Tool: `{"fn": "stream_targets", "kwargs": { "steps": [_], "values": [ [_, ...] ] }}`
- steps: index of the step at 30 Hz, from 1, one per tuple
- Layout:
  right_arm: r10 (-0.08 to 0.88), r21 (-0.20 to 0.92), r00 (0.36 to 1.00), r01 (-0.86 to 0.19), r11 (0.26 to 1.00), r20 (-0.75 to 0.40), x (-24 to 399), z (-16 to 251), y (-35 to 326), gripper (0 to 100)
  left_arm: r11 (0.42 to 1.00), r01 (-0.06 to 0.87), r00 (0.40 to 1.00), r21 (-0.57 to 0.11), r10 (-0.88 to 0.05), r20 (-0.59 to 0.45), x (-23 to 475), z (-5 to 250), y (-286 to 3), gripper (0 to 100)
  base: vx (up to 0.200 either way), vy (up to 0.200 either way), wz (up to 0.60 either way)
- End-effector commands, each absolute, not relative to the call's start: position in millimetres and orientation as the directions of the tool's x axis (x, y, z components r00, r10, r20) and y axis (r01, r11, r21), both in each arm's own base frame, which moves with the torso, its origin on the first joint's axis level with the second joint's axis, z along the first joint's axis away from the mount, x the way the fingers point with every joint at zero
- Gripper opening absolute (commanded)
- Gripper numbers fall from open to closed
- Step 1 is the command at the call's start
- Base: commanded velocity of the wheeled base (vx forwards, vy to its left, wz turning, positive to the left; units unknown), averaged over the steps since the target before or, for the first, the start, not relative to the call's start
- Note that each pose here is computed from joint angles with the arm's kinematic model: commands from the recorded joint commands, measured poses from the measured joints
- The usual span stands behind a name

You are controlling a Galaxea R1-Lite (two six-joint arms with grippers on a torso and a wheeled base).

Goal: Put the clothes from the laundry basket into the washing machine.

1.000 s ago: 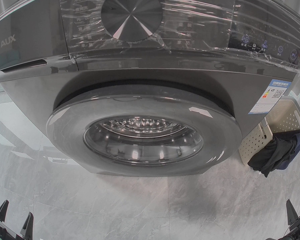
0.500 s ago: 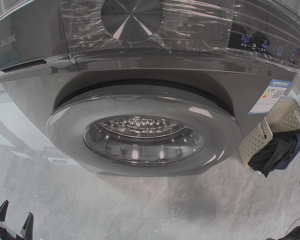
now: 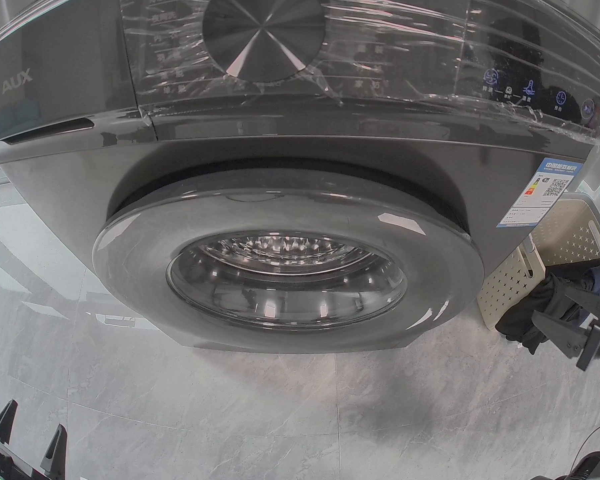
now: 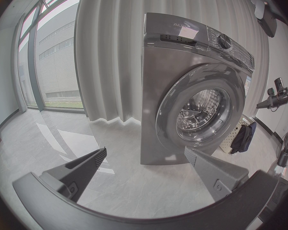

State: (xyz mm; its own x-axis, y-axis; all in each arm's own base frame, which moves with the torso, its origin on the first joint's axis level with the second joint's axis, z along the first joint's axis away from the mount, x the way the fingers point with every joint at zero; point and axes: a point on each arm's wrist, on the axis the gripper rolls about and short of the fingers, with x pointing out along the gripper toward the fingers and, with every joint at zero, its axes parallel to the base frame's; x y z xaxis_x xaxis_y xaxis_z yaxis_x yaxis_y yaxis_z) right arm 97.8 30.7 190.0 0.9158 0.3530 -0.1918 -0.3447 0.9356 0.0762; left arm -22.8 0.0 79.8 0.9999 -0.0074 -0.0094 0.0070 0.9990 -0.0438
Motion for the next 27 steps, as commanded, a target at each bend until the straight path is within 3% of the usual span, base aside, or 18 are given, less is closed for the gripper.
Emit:
{"fn": "stream_targets", "kwargs": {
  "steps": [1,14,22,27],
  "values": [
    [0.389,0.046,0.877,-0.393,0.919,-0.281,141.2,193.6,50.7,100,0.999,0.009,1.0,-0.043,-0.009,-0.006,-23.0,75.4,0.1,100,0.0,0.0,0.0],
    [0.531,0.048,0.795,-0.542,0.839,-0.294,166.7,204.9,93.3,100,0.999,0.009,1.0,-0.043,-0.009,-0.008,-22.9,75.4,0.1,100,0.0,0.0,0.0],
    [0.55,0.059,0.774,-0.563,0.825,-0.314,179.6,203.7,105.9,100,0.999,0.007,1.0,-0.044,-0.008,-0.008,-22.9,75.4,0.0,100,0.0,0.0,0.0],
    [0.594,0.125,0.731,-0.59,0.797,-0.337,174.9,197.9,116.8,100,0.999,0.007,1.0,-0.044,-0.008,-0.008,-22.9,75.4,0.0,100,0.0,0.0,0.0]
  ]
}}
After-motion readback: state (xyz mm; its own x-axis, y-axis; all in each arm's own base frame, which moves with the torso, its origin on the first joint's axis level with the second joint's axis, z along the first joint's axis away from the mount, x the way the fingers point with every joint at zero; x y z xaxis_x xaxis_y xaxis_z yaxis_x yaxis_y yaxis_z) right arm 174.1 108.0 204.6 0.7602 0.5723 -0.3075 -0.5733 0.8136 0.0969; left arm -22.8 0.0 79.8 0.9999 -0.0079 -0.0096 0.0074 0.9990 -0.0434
